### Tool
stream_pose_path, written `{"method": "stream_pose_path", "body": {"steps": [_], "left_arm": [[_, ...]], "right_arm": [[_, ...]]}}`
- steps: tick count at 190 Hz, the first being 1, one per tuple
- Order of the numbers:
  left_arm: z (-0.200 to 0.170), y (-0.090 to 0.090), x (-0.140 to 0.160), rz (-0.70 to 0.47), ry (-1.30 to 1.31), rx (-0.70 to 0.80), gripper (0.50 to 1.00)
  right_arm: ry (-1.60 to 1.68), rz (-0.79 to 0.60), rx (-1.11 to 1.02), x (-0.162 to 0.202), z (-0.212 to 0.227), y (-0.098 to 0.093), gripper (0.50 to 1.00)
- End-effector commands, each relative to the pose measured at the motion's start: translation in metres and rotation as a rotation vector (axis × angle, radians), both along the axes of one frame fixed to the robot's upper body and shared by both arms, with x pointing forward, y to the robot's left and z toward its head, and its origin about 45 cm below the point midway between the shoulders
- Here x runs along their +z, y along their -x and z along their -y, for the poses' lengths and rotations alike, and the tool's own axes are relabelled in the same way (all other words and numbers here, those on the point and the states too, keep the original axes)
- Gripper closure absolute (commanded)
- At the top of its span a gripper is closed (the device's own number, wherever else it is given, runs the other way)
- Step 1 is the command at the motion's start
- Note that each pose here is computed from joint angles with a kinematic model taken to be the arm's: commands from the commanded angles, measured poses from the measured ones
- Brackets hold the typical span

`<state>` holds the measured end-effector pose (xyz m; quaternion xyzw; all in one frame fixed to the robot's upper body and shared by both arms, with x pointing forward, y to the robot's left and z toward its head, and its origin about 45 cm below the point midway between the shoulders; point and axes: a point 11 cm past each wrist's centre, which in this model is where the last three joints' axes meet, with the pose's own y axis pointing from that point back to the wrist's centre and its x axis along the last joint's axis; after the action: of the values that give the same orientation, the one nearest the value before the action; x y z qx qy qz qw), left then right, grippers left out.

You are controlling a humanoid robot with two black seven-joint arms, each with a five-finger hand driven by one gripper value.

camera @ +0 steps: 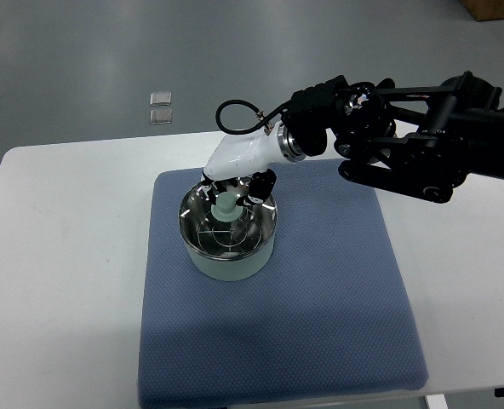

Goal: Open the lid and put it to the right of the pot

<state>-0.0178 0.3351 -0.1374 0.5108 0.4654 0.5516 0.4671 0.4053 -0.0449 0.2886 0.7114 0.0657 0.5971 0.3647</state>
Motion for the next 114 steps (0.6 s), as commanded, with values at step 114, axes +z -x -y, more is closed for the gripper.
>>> {"method": "stream_pose_path", "body": {"steps": [114], "left_arm": [[0.0, 0.0, 0.0, 0.0, 0.0, 0.001, 0.5]], "right_arm": [[-0.021, 0.027, -0.05, 0.025, 0.03, -0.012, 1.0]]}}
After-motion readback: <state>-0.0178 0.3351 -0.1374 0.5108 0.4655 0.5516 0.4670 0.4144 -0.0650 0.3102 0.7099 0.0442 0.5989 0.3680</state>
